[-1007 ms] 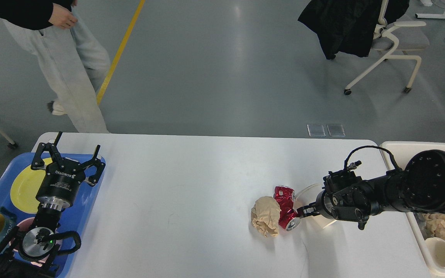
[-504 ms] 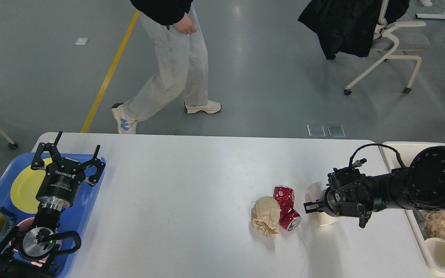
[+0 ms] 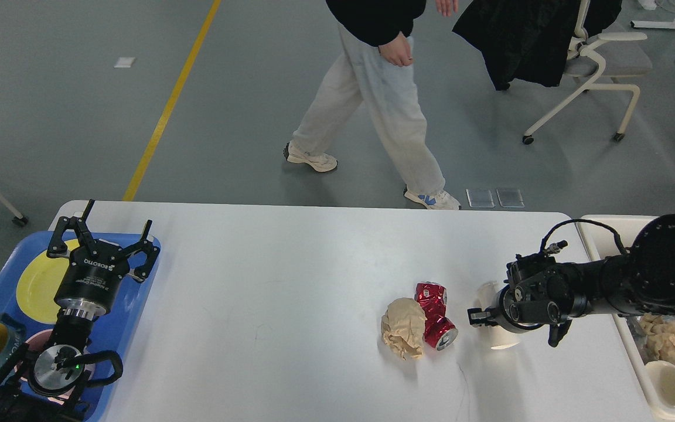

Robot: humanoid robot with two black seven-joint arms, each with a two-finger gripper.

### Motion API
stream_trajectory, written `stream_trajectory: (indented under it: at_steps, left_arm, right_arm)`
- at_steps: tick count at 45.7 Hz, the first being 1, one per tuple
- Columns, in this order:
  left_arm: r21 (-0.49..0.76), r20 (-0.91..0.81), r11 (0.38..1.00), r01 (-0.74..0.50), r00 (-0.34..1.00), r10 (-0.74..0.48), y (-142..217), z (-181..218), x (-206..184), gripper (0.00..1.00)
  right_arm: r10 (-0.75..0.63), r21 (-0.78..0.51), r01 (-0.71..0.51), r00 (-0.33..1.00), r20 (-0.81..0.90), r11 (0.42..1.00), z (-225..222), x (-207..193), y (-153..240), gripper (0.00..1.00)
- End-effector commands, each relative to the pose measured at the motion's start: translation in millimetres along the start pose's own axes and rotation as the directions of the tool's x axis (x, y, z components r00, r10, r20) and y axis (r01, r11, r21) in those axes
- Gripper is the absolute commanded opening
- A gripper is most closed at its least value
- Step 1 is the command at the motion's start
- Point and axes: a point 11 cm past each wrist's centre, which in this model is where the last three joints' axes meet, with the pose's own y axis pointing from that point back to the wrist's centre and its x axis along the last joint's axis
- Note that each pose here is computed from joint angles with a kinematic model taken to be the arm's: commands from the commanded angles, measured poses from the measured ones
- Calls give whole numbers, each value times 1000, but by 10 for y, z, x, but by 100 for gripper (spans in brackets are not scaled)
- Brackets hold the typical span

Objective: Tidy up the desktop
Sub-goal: 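Carry the paper cup into the white bin and open the right gripper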

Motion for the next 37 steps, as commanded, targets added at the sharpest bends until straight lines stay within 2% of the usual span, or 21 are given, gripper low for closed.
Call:
stream_trajectory:
  at_steps: [1, 9, 18, 27, 32, 37]
  left_arm:
    - [-1, 0, 1000, 0, 1000, 0, 0, -1, 0, 96]
    - [-2, 0, 1000, -1, 1000, 1, 0, 3, 1, 96]
    - [-1, 0, 1000, 0, 1000, 0, 0, -1, 0, 96]
    - [-1, 0, 1000, 0, 1000, 0, 0, -1, 0, 96]
    - [-1, 0, 1000, 0, 1000, 0, 0, -1, 0, 96]
    - [0, 0, 1000, -2, 1000, 2, 6, -2, 5, 96]
  right_arm:
    - [-60, -9, 60, 998, 24, 998, 185, 151, 551, 0]
    - [-94, -86, 95, 995, 17, 992, 410, 260, 1420, 0]
    - [-191, -85, 194, 981, 37, 977, 532, 207, 2236, 0]
    - [-214, -106, 219, 975, 57, 970, 638, 139, 2463, 0]
    - [-167, -110, 179, 980, 109, 978, 793, 173, 2434, 0]
    - [-72, -108, 102, 966, 248, 989, 1180, 131, 2261, 0]
